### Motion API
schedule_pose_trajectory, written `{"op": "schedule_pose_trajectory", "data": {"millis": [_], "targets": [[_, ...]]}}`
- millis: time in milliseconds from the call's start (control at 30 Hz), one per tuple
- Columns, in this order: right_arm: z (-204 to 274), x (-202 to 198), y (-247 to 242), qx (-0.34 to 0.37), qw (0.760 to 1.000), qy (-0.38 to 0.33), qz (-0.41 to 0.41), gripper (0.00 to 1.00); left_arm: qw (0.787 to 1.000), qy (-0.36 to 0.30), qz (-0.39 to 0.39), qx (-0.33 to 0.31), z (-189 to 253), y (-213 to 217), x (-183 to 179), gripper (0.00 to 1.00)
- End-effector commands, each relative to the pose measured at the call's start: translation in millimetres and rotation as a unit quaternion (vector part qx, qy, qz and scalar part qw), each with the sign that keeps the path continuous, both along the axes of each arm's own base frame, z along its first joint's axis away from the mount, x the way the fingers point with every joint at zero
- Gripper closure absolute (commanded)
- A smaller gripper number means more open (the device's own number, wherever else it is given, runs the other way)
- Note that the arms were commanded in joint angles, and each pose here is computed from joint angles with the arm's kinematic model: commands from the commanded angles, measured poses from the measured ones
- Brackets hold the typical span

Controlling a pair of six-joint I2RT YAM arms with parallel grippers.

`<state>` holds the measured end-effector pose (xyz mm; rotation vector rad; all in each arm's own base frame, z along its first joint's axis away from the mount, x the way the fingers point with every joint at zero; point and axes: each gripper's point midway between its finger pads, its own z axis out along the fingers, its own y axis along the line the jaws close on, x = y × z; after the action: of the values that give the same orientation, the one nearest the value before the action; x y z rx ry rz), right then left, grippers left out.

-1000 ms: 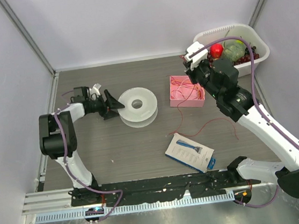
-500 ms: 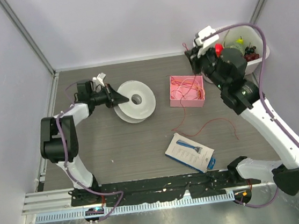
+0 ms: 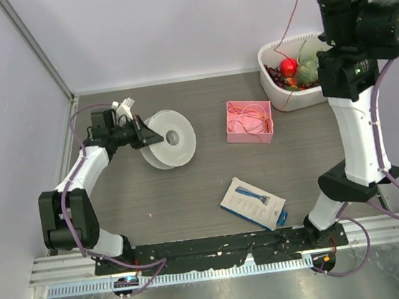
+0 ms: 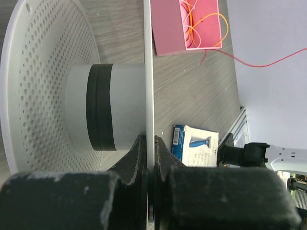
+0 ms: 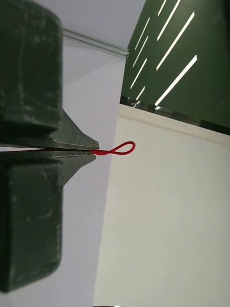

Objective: Wrap the cables

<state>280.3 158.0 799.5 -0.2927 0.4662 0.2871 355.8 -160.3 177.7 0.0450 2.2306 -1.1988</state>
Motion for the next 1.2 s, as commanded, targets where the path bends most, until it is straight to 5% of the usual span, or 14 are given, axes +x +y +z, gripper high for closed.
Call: {"op": "schedule_pose_trajectory", "data": {"millis": [0, 267, 467, 567, 600, 633, 667, 700, 800, 867, 1067, 1167], "targets": [[28.9, -64.9, -22.0, 0.031, 0.993, -0.110, 0.018, 0.99, 0.999, -0.038, -0.006, 0.013, 20.3, 2.9, -12.1, 1.00], [-4.8, -38.4, -47.7, 0.007, 0.989, -0.064, -0.132, 0.99, 0.998, -0.056, -0.004, 0.028, 24.0, 6.2, -13.5, 1.00], [-30.5, -4.4, -65.7, -0.033, 0.967, -0.007, -0.252, 0.99, 0.986, -0.133, -0.039, 0.087, 39.3, 14.3, -20.2, 1.00], [-6.2, -23.2, -75.5, -0.030, 0.948, -0.078, -0.308, 0.99, 0.974, -0.178, -0.055, 0.127, 50.0, 21.7, -26.3, 1.00], [-10.9, 2.4, -61.4, -0.052, 0.947, -0.067, -0.311, 0.99, 0.972, -0.183, -0.060, 0.132, 51.3, 22.0, -29.5, 1.00], [27.7, -45.6, -85.1, -0.011, 0.937, -0.120, -0.327, 0.99, 0.972, -0.184, -0.064, 0.134, 50.9, 22.2, -32.9, 1.00], [29.9, -29.5, -74.9, -0.018, 0.933, -0.131, -0.334, 0.99, 0.971, -0.184, -0.068, 0.134, 50.8, 22.0, -36.1, 1.00], [50.7, -68.9, -93.8, 0.006, 0.913, -0.179, -0.367, 0.99, 0.971, -0.185, -0.070, 0.134, 50.9, 21.5, -38.3, 1.00], [54.1, -77.3, -86.9, -0.014, 0.889, -0.226, -0.399, 0.99, 0.971, -0.181, -0.074, 0.134, 47.5, 19.4, -41.4, 1.00], [46.4, -81.5, -86.7, -0.017, 0.893, -0.225, -0.389, 0.99, 0.972, -0.181, -0.076, 0.133, 47.6, 17.1, -42.2, 1.00], [-10.1, -26.9, -42.1, -0.082, 0.960, -0.113, -0.244, 0.99, 0.971, -0.185, -0.077, 0.133, 51.8, 14.3, -38.6, 1.00], [-16.6, -21.7, -31.2, -0.058, 0.982, -0.073, -0.162, 0.99, 0.970, -0.188, -0.081, 0.132, 52.8, 12.2, -39.3, 1.00]]}}
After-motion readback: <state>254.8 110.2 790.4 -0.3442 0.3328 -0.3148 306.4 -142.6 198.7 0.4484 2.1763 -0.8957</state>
